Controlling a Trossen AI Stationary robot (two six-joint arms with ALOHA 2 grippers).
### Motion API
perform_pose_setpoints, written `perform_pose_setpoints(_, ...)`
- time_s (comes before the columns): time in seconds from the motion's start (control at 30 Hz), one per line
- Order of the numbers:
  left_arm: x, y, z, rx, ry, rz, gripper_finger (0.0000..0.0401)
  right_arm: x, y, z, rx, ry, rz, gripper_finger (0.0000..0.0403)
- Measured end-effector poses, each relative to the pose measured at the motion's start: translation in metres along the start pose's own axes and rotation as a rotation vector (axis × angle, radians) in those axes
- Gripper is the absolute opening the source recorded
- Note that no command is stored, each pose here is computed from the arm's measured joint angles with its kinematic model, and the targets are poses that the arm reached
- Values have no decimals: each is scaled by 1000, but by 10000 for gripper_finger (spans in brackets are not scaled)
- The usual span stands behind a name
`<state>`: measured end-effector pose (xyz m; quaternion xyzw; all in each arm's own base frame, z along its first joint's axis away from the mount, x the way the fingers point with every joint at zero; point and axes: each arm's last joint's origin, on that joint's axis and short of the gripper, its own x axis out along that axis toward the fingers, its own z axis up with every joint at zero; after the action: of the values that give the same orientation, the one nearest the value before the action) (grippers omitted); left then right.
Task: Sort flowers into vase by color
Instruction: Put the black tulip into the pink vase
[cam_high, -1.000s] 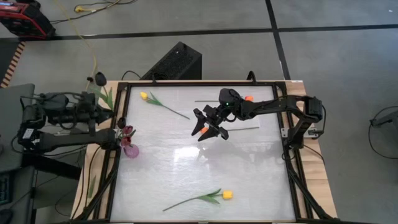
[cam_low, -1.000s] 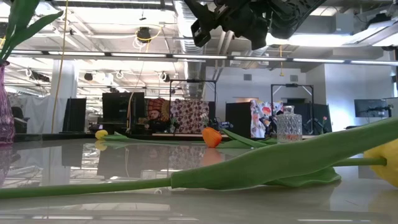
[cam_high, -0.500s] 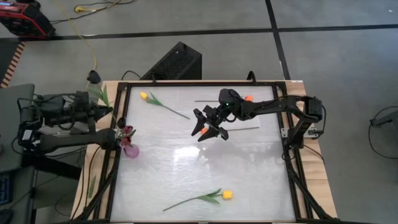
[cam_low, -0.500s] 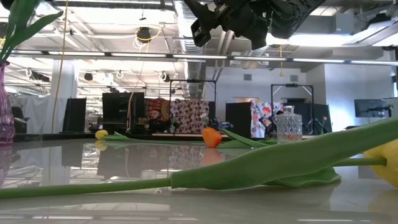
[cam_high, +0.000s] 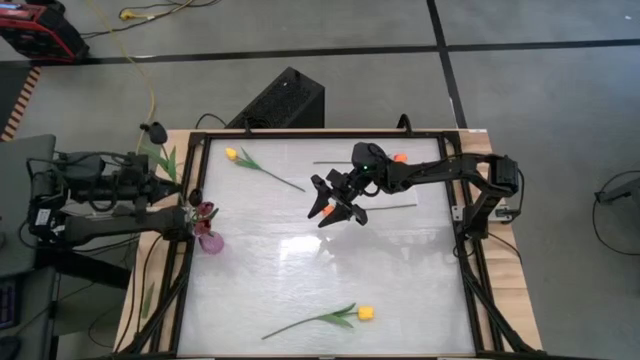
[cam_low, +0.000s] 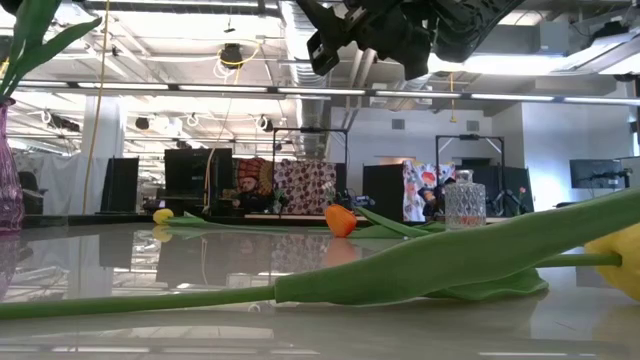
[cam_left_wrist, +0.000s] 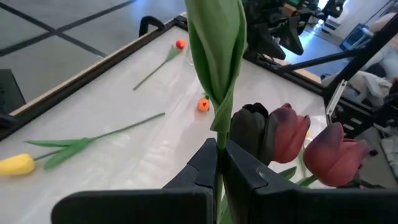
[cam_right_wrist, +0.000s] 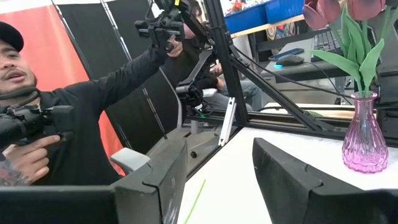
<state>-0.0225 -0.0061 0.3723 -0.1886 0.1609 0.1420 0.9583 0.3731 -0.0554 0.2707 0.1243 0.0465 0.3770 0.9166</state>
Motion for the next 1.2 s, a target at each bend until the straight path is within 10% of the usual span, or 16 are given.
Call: perform_pose_setpoints(1.2,21,19,-61,-38,44,-84,1,0,-2,-7,15,43,-6,207)
